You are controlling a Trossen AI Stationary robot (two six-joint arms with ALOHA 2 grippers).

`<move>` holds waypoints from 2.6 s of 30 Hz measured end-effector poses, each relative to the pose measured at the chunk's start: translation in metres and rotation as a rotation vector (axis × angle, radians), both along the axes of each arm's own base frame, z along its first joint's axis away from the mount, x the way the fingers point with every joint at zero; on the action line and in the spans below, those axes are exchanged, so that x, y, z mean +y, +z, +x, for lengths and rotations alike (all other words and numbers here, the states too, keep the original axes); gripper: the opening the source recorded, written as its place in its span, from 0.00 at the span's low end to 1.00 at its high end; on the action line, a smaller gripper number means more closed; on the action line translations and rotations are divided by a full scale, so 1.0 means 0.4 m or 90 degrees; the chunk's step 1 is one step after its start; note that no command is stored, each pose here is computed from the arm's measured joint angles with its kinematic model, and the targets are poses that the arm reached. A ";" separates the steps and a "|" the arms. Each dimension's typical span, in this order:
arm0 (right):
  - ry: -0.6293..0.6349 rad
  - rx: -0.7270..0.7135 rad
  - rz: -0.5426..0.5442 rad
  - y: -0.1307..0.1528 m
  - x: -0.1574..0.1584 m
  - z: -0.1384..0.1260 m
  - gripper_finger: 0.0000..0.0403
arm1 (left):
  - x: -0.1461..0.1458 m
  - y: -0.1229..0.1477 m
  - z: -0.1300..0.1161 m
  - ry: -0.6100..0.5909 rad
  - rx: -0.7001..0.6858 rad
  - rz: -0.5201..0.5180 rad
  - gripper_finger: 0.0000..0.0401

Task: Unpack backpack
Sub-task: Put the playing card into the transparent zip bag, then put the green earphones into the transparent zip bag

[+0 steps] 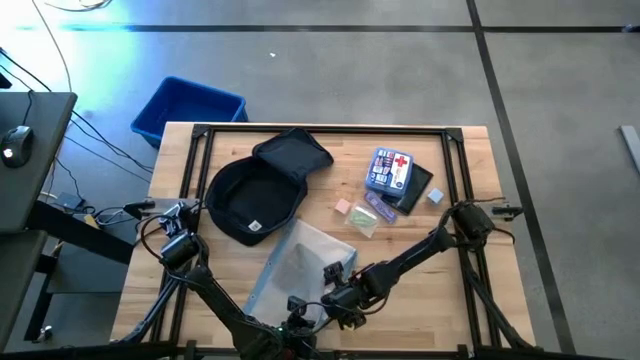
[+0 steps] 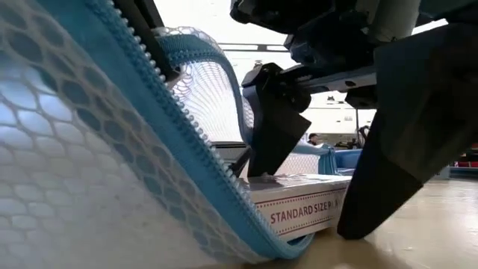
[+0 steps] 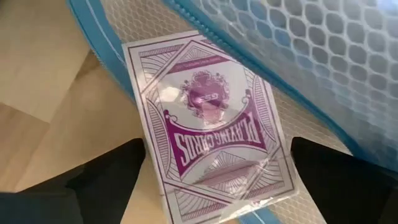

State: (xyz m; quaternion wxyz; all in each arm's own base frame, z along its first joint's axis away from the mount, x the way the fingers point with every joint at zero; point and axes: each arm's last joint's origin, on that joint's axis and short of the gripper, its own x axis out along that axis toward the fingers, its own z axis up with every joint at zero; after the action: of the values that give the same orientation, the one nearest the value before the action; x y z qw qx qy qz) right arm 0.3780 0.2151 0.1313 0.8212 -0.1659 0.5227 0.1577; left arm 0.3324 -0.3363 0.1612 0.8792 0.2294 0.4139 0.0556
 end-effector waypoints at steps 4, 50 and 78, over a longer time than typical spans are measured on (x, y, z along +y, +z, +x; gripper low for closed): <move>-0.011 0.008 0.009 -0.008 -0.001 0.002 0.95 | 0.001 0.000 -0.001 0.000 0.002 0.002 0.00; -0.145 -0.285 0.045 0.128 0.016 0.048 0.88 | -0.043 0.041 -0.047 -0.017 -0.072 0.081 0.00; -0.476 -0.028 -0.244 0.021 -0.298 -0.178 0.78 | -0.040 0.030 -0.061 0.003 -0.011 0.022 0.00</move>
State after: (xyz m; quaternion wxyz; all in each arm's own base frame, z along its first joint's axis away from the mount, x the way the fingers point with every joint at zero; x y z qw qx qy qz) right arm 0.3070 0.0959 0.1397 0.7872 -0.1175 0.5491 -0.2550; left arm 0.3079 -0.3523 0.1731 0.8785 0.2434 0.4057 0.0667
